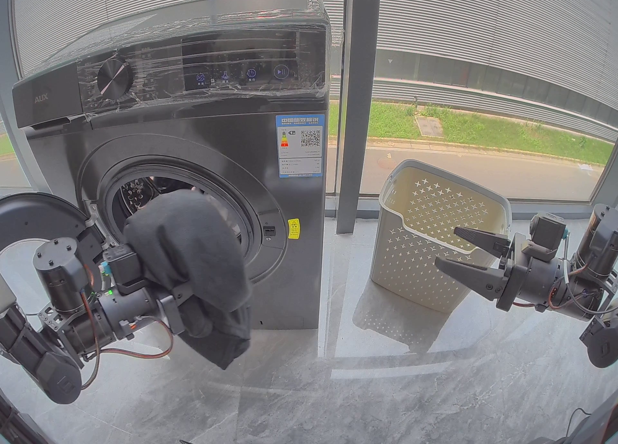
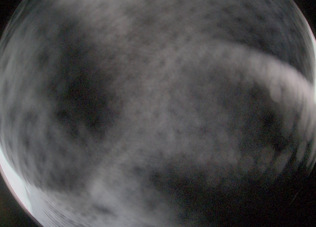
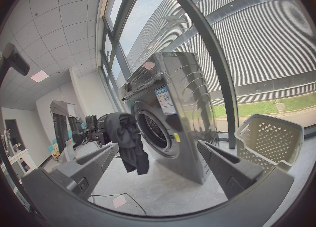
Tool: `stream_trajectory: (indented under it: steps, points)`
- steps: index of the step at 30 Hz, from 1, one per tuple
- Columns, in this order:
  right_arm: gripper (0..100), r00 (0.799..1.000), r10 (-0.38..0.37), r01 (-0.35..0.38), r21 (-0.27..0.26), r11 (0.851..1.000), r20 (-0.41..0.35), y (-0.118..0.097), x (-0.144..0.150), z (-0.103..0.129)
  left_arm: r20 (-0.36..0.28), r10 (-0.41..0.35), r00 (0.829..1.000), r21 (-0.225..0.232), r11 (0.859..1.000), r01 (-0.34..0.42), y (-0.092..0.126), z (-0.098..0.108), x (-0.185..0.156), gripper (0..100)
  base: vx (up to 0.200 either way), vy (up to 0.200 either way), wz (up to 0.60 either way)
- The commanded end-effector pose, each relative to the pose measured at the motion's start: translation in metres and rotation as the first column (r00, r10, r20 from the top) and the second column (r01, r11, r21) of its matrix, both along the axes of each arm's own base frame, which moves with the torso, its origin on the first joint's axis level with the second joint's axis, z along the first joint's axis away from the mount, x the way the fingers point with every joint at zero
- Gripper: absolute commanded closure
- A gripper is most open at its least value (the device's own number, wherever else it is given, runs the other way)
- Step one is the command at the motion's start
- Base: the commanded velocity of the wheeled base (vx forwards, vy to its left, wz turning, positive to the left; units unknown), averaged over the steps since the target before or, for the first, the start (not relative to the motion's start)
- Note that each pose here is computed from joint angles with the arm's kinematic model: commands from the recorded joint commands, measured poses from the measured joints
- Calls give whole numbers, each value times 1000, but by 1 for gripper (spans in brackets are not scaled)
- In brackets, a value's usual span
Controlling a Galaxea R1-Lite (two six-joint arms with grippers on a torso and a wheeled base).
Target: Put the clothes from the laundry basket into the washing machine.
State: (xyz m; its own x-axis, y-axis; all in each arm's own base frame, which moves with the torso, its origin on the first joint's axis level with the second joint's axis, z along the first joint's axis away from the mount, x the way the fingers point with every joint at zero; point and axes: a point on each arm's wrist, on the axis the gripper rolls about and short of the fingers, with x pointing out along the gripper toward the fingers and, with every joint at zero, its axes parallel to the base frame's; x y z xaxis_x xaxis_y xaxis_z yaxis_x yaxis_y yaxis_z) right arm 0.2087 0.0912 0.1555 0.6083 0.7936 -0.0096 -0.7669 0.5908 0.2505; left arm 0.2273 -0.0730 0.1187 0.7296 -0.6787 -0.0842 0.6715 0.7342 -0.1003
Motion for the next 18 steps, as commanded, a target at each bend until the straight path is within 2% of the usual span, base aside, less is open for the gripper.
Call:
stream_trajectory:
  steps: [1,2,5,8,12,18]
  points:
    - [0,994,-110,110,9,994,25,-21,5,6,-137,283,949,-1,958,-286,51,-17,-21,100,0,0,0]
    - [0,992,-123,123,8,992,26,-24,5,6,-149,339,929,-6,939,-344,59,-18,-20,100,0,0,0]
    - [0,987,-157,157,4,988,19,-31,6,4,-162,398,903,-24,913,-406,69,-18,-18,100,0,0,0]
    - [0,982,-189,189,1,982,10,-35,6,2,-153,403,902,-43,909,-414,71,-15,-18,100,0,0,0]
    - [0,981,-195,195,3,981,16,-36,6,3,-147,405,902,-50,908,-416,71,-14,-19,100,0,0,0]
    - [0,973,-228,227,8,974,29,-44,6,6,-179,426,887,-56,896,-441,71,-17,-22,100,0,0,0]
